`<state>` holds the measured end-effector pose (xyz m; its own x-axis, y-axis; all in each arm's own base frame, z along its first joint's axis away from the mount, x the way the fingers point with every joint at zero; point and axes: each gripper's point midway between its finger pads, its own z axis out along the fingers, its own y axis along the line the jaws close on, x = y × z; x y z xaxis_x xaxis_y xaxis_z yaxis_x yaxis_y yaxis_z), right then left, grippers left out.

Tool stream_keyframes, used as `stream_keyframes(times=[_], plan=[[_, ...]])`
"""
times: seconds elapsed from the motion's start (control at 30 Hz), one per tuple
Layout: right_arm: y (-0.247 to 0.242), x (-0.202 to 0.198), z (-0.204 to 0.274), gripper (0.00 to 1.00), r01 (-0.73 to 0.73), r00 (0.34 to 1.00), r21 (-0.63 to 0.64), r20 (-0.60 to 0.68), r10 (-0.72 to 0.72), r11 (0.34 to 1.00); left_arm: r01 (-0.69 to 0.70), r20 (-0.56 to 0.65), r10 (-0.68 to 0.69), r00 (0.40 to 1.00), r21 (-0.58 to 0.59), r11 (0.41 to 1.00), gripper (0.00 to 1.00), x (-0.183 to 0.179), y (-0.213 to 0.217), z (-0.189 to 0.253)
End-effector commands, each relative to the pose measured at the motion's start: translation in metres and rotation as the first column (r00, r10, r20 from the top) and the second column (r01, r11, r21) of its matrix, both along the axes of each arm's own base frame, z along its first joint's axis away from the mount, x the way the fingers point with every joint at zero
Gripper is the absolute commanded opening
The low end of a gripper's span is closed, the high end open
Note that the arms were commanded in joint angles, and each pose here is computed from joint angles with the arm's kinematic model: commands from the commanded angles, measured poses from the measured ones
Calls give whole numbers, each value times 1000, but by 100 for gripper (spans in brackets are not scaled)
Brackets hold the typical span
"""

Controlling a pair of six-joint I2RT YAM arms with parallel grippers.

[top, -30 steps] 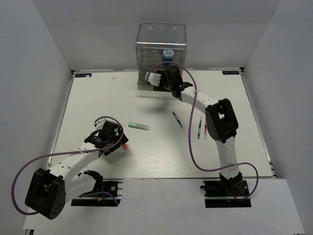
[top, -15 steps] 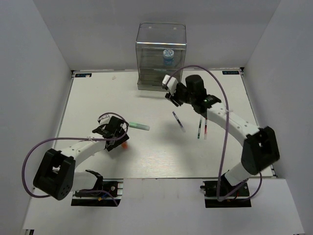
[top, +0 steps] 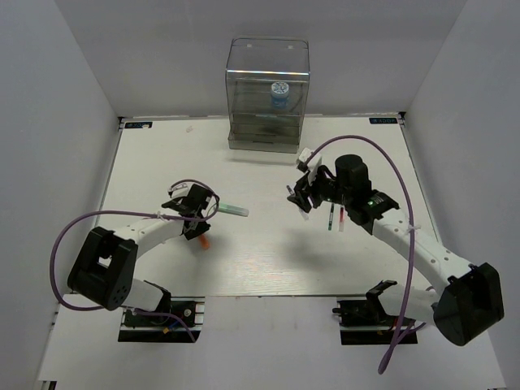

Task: Sort the stationery into containers
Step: Pick up the pen from the center of the board, then place the pen in the drawer.

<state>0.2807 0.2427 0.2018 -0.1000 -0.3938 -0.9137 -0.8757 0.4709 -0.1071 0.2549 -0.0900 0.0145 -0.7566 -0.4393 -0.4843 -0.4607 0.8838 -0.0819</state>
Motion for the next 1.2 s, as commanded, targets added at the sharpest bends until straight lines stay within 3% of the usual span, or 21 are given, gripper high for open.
stream_keyframes(times=[0.0, 0.1, 0.17, 0.23, 0.37, 0.4, 0.43, 0.47, 0.53, 0.8, 1.17], plan=[[4, -8, 15, 62, 8, 1000, 103, -30, -5, 995, 50, -59, -52, 997, -42, 998, 11, -13, -9, 3], [-2, -9, 15, 65, 27, 999, 119, -30, -24, 992, 141, 110, -124, 986, -156, 978, 0, 21, -38, 51], [-6, -5, 14, 65, 46, 999, 126, -18, -44, 991, 201, 200, -156, 967, -227, 953, 0, 37, -59, 83], [-13, -6, 5, 56, 65, 998, 130, -34, -61, 989, 250, 316, -157, 936, -279, 927, 0, 64, -79, 126], [-18, -9, -2, 19, 72, 997, 158, -32, -68, 985, 284, 431, -72, 900, -454, 845, 0, 110, -124, 179], [-20, -10, -9, 4, 80, 996, 154, -43, -75, 985, 298, 464, -42, 885, -493, 818, 0, 124, -135, 196], [-25, -6, -10, 0, 104, 994, 153, -40, -99, 983, 329, 519, -7, 855, -532, 780, 0, 140, -148, 214], [-27, -7, -12, 0, 109, 994, 153, -41, -104, 982, 314, 500, 12, 866, -562, 765, 0, 154, -158, 203], [-31, -4, -12, 0, 127, 992, 158, -32, -123, 979, 325, 537, 101, 838, -638, 698, 0, 182, -176, 229], [-51, 2, -18, 0, 180, 984, 166, -14, -180, 970, 222, 489, 360, 795, -786, 578, 0, 272, -203, 239], [-67, 12, -12, 0, 232, 972, 175, 6, -237, 957, 47, 404, 525, 749, -823, 567, 0, 329, -210, 208]])
